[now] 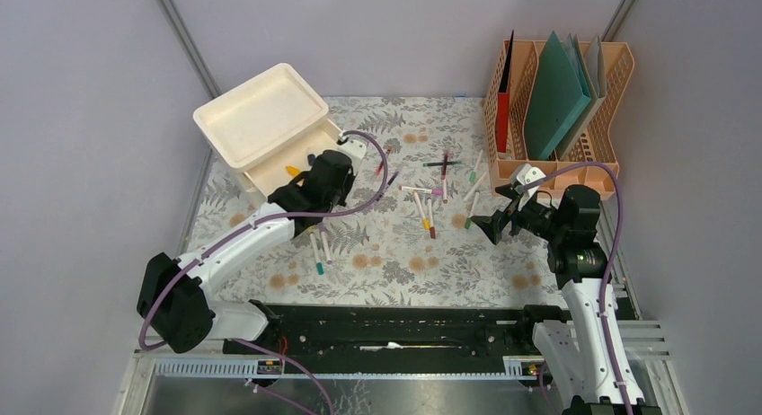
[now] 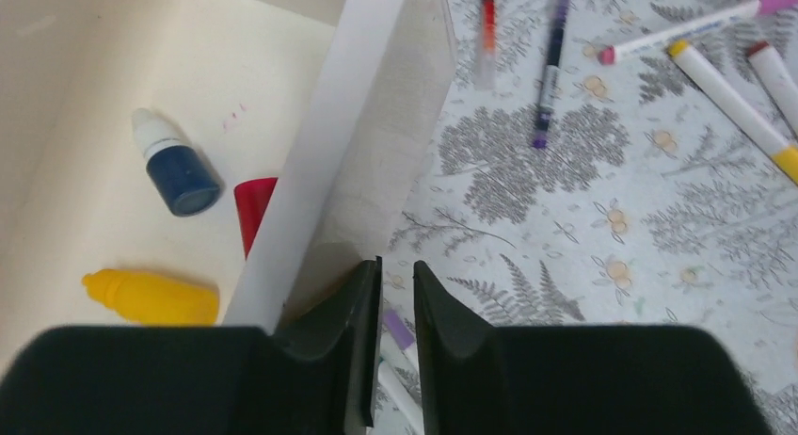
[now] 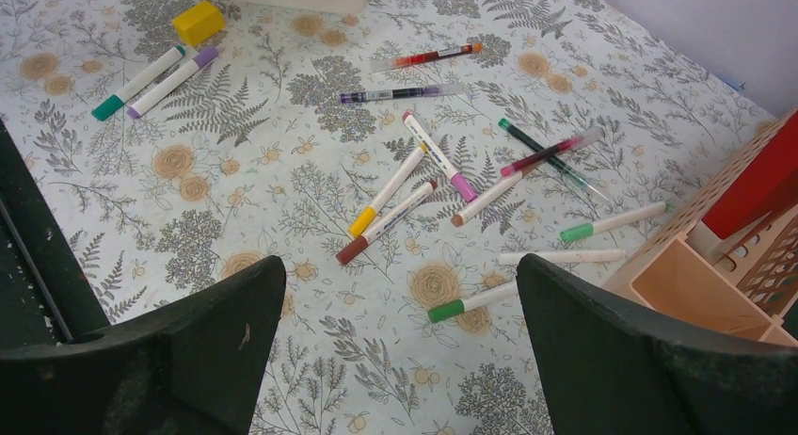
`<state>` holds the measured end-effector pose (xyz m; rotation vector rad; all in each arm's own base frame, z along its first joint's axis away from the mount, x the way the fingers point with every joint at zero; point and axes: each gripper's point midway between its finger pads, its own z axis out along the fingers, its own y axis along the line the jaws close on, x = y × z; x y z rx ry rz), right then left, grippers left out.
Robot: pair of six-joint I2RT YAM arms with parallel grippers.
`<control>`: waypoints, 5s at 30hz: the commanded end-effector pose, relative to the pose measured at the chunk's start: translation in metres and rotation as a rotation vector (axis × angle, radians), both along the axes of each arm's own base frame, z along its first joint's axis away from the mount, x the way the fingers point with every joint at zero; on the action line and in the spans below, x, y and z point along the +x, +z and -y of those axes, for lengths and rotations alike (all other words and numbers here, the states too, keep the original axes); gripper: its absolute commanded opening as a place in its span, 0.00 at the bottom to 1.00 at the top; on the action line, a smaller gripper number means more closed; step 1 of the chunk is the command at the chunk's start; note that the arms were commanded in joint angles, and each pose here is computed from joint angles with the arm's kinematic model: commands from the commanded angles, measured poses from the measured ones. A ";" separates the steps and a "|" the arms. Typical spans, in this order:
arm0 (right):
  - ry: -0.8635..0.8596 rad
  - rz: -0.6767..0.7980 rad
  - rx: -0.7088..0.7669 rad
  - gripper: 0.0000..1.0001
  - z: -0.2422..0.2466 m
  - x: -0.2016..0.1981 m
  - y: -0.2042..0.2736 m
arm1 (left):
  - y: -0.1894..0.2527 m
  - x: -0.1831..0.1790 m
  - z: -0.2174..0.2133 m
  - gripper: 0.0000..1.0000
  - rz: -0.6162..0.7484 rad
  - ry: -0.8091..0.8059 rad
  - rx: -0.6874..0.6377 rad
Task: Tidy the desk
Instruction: Close the drawer in the storage box, then open the drawer in the storage box.
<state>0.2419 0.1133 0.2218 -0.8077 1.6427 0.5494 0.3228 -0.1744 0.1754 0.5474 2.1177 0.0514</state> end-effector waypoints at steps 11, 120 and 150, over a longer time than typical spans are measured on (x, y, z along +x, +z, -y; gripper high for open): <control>0.000 0.047 -0.014 1.00 0.002 0.002 0.007 | 0.042 0.032 -0.019 0.00 0.102 -0.036 -0.016; 0.012 0.063 -0.022 1.00 0.001 -0.001 0.010 | -0.016 0.100 -0.148 0.63 0.373 0.905 -0.456; 0.012 0.062 -0.024 1.00 0.001 -0.001 0.010 | -0.025 0.111 -0.162 0.01 0.389 0.989 -0.377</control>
